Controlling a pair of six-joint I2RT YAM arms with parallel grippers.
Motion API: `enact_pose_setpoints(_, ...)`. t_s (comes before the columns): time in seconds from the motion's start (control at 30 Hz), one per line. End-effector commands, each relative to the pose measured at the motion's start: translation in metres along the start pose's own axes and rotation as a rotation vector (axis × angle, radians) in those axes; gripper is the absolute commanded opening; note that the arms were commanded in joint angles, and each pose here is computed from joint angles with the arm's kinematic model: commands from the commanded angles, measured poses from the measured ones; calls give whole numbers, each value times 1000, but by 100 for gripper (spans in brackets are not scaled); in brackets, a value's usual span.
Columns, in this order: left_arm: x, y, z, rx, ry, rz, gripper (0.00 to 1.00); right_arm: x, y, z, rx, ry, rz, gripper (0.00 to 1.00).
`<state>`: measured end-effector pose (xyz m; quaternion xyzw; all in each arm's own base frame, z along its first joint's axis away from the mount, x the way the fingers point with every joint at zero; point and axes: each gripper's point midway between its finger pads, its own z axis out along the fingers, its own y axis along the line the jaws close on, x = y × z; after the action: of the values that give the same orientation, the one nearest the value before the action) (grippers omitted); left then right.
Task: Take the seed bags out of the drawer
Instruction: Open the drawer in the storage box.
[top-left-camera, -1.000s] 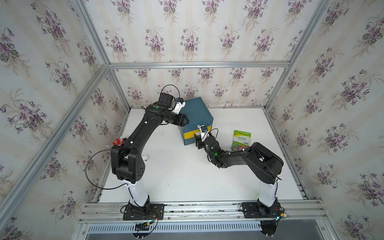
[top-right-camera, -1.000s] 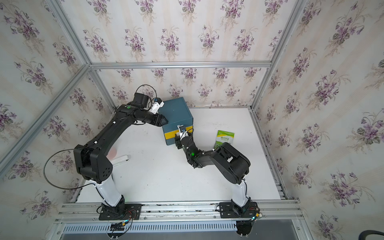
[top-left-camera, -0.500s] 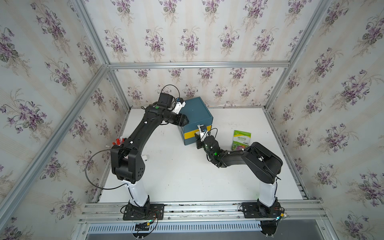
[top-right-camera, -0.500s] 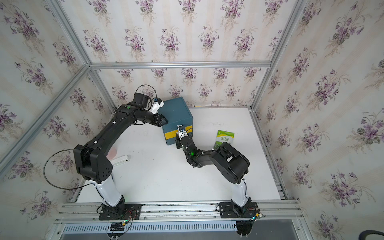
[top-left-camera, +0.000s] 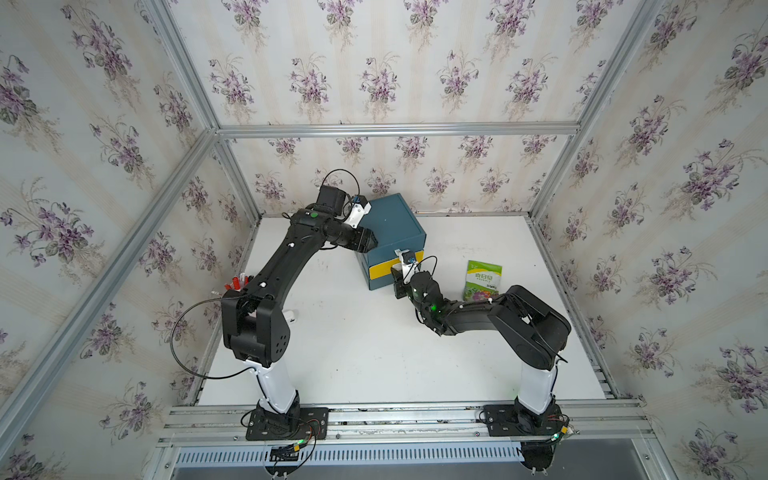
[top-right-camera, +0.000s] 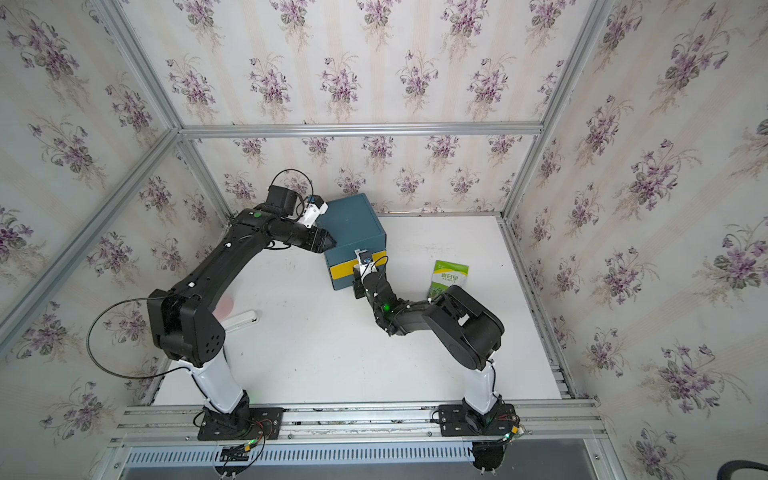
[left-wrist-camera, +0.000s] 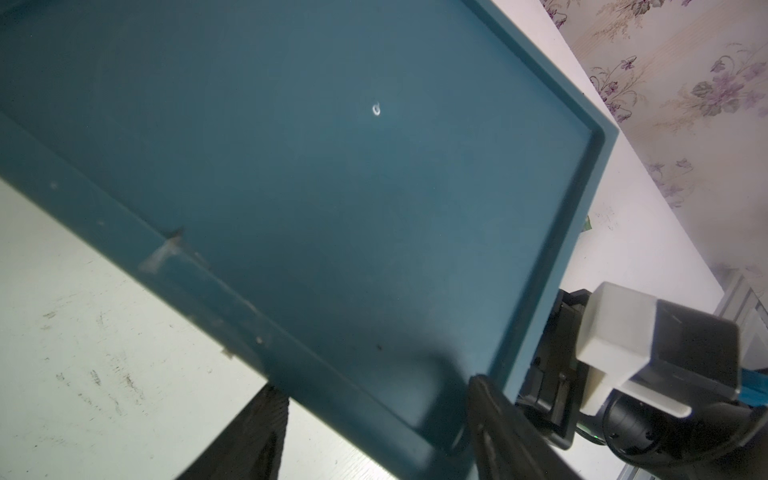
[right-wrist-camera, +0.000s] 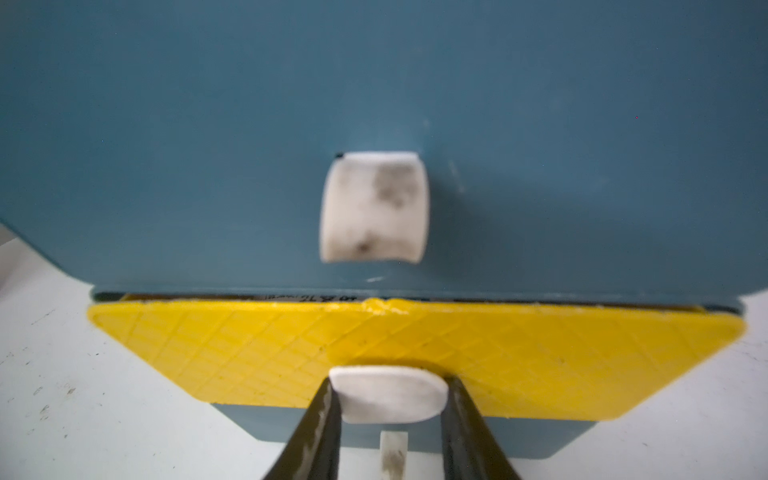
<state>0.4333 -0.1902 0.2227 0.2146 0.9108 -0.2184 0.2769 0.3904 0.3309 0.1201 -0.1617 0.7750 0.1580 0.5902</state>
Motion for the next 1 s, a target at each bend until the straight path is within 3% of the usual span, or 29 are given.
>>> enact_pose_setpoints(0.0, 33, 4, 1, -26, 131, -7, 71, -7, 4, -5, -17, -20, 8, 15)
enact_pose_setpoints(0.97, 29, 0, -10, -28, 110, 0, 71, 31, 19, -77, -10, 60, 14, 10)
